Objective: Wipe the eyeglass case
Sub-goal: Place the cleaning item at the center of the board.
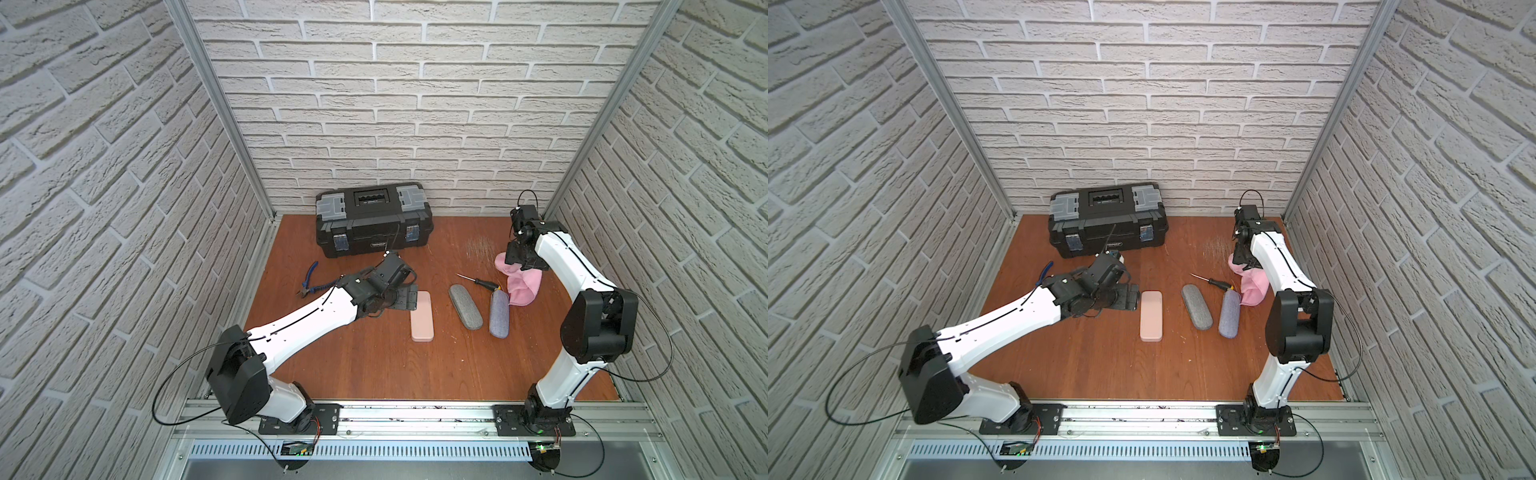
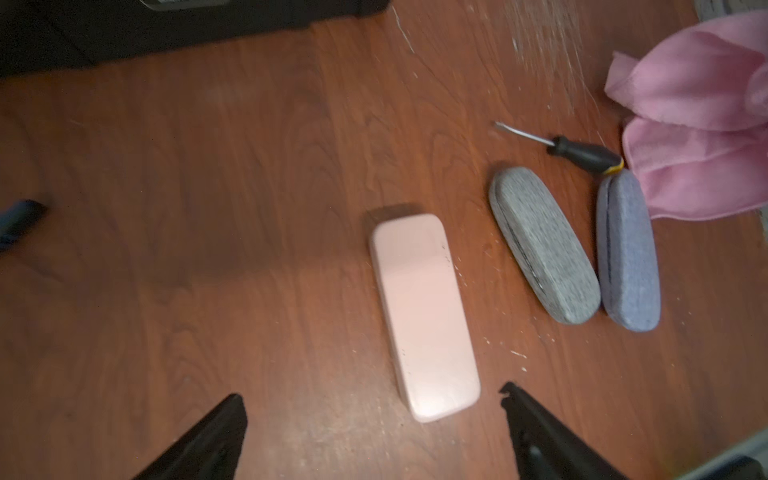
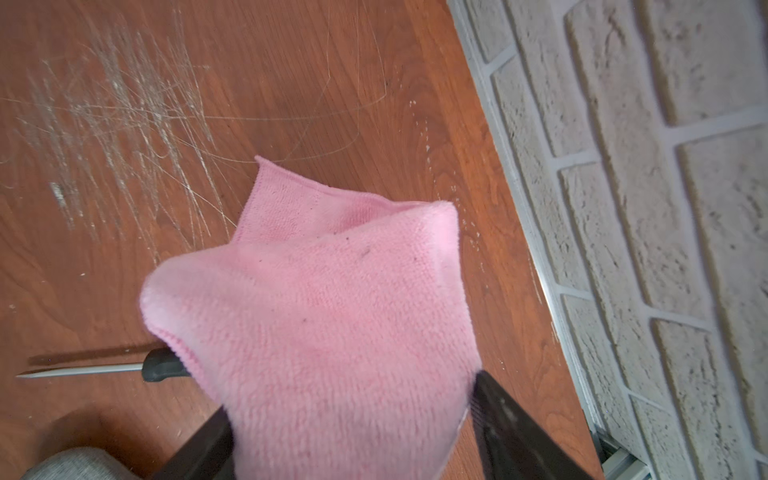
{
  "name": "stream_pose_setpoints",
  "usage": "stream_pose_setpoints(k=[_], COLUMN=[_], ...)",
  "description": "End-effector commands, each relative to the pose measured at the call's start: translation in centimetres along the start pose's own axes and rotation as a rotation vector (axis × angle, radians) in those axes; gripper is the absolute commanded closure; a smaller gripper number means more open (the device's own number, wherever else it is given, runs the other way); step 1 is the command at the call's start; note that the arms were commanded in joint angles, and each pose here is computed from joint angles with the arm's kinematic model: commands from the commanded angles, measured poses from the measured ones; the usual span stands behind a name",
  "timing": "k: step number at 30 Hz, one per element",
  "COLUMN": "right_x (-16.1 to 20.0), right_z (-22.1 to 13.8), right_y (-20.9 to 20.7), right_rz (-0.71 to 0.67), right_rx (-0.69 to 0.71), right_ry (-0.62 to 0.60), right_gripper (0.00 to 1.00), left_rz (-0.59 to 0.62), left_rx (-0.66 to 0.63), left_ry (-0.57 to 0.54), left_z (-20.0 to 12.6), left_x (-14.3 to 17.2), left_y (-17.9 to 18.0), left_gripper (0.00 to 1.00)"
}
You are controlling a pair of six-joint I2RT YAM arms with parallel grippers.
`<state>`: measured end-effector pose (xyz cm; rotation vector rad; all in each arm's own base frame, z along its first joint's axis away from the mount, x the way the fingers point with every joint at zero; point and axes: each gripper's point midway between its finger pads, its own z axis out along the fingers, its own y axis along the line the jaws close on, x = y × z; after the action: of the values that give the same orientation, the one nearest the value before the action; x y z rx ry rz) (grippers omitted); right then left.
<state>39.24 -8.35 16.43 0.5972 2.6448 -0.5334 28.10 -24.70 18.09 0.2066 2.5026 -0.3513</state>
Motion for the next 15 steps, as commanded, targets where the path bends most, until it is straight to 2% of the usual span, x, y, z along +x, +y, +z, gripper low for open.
stream_pose_setpoints(k=[1,4,6,7,9,11,15], right_x=[0.4,2.2,3.5,3.9,3.9,3.4,3.0], right_z=[1.7,3.8,4.4,4.2,3.1,2.4,1.2], right_y=[-1.5,-0.2,1.5,2.3,2.1,1.4,1.7], right_rz=[-0.009,-0.045,-0.037,-0.006,0.035,0.045,0.025], right_rx=[0.084,0.065,-0.024,-0.089,-0.130,-0.130,-0.180], right_ry=[0.028,0.168,0.225,0.213,0.152,0.108,0.120], right_gripper=[0.23,0.22,0.21,0.19,0.07,0.06,0.06], left_rz=[0.023,0.012,0.012,0.011,0.007,-0.006,-0.035], left_rx=[-0.084,-0.079,-0.083,-0.086,-0.091,-0.098,-0.110], left_ry=[-0.063,-0.101,-0.100,-0.096,-0.090,-0.101,-0.143], left_z=[-1.2,-1.8,-1.8,-1.8,-1.7,-1.6,-1.6], left_x=[-0.8,-1.2,-1.1,-0.9,-0.5,-0.3,-0.4], left_y=[3.3,4.1,4.3,4.5,4.8,5.4,6.8], left_gripper=[0.02,0.02,0.02,0.02,0.02,0.02,0.02])
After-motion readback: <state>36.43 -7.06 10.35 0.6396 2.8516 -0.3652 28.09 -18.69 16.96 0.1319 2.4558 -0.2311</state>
